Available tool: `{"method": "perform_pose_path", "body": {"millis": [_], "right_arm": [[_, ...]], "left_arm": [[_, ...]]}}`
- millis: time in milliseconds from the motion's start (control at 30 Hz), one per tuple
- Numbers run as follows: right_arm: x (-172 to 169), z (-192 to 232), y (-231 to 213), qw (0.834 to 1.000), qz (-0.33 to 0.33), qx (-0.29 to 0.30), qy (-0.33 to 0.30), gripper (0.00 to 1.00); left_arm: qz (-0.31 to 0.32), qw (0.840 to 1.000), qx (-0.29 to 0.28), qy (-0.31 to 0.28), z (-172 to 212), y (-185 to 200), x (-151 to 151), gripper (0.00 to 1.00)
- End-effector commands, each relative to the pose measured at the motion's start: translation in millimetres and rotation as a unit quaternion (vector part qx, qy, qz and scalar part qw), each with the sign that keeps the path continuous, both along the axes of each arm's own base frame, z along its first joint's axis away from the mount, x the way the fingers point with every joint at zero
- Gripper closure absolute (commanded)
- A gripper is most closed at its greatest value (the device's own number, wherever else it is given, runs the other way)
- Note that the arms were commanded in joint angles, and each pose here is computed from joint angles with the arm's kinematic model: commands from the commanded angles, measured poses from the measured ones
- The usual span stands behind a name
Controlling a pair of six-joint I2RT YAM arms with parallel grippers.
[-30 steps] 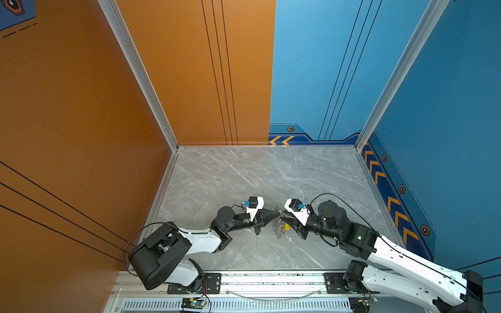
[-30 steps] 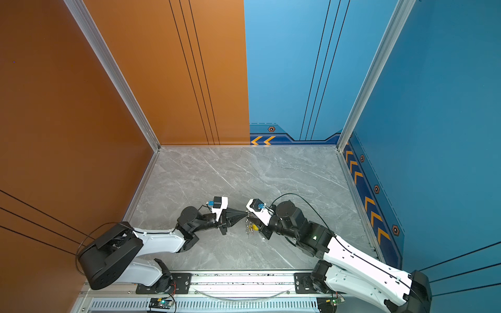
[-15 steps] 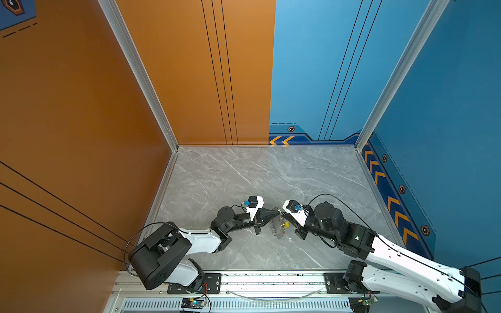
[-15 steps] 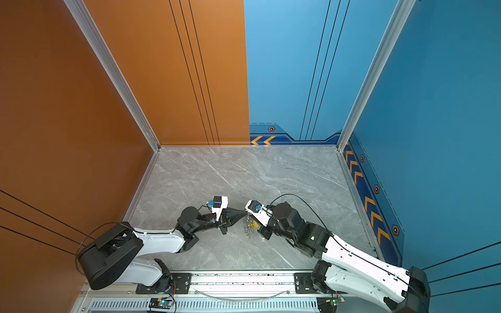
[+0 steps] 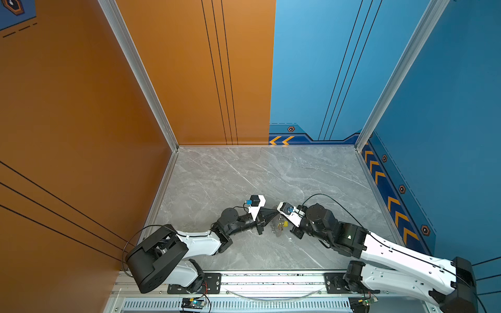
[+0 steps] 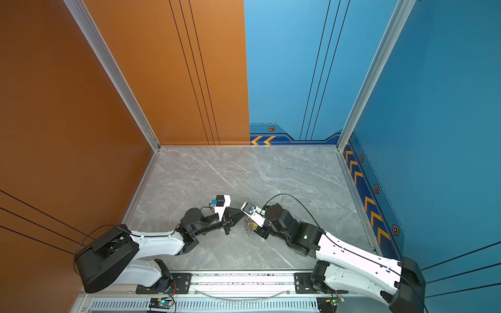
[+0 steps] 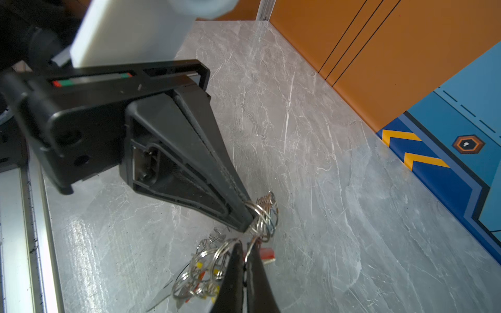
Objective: Put the keys on the keyring
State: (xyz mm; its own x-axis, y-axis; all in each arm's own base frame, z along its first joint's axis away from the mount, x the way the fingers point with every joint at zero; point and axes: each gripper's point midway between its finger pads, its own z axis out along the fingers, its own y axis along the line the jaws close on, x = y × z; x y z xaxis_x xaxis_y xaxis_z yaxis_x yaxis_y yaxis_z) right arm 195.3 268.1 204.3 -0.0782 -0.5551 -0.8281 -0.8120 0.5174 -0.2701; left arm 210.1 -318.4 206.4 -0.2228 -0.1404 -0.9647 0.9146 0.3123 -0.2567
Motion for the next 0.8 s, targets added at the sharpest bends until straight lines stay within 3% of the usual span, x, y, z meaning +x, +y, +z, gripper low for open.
{"method": "perform_pose_path", "body": {"millis": [0, 367, 667, 767], "right_arm": [[-21, 6, 20, 0.998, 0.065, 0.012, 0.007, 0.91], [-28, 29, 3, 0.997, 0.06, 0.038, -0.003, 0.71], [-29, 54, -18, 0.998, 0.042, 0.054, 0.002, 0.67], [-17, 58, -23, 0.998, 0.018, 0.064, 0.009, 0.7]], "left_arm": [[0.043, 0.997, -0.057, -0.039, 48, 1, 13, 1.0], [0.002, 0.997, -0.047, -0.058, 46, -4, -1, 1.0], [-0.037, 0.994, -0.045, -0.088, 51, -4, -15, 1.0], [-0.058, 0.992, -0.051, -0.103, 54, -4, -24, 1.0]]}}
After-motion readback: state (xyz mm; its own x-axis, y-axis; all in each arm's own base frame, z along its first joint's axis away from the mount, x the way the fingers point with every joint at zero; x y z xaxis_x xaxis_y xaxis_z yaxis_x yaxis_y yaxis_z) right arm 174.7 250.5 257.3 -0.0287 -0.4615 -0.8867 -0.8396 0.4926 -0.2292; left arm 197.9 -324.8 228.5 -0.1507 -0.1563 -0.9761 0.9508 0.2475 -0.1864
